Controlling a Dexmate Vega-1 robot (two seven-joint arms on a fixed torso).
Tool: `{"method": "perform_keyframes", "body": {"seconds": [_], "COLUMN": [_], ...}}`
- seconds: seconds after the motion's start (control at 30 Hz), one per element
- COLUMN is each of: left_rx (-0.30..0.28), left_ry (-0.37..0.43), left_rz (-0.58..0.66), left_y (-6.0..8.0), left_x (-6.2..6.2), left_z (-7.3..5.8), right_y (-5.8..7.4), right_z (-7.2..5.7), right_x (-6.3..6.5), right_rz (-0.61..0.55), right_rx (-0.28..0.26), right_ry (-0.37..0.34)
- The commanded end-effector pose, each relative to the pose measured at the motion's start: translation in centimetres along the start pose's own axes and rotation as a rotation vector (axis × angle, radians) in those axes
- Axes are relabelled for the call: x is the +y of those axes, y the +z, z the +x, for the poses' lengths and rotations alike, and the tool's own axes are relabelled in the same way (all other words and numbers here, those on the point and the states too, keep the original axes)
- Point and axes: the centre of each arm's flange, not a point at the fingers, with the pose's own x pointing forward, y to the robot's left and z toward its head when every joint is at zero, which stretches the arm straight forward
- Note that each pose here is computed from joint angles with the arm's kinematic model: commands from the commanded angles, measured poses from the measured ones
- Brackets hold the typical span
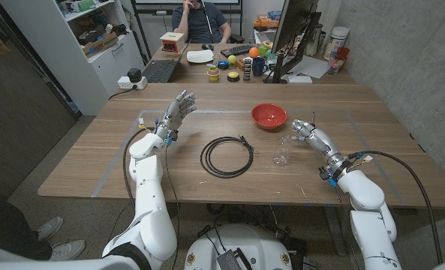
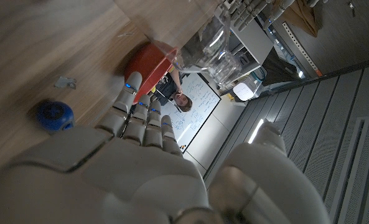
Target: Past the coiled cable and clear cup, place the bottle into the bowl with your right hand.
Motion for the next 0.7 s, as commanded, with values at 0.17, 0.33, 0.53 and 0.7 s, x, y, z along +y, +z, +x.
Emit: {"method": "perform_keyframes", "body": {"seconds": [0.17,0.33,0.53,0.7], "left_rx": [0.006,0.009,0.015,0.019], "left_ry": [-0.002,-0.001,0.0,-0.008], "left_rz": [-0.003,0.001,-0.003,-0.003], "left_y": [-0.2,-0.2,-0.4,-0.6], "left_x": [0.6,0.9,1.4,1.6], "left_z": [0.5,0.7,1.0,1.4], "right_y": [0.1,0.5,1.0,1.0], "right_z": [-0.7,-0.9,-1.1,-0.9], "right_x": [2.9,4.0,5.1,6.0], "right_rz": [-0.032,-0.028,-0.076,-0.136], "right_rx": [-0.016,-0.019,-0.036,-0.015], "right_ry": [-0.085,-0.101,-0.12,-0.136]}}
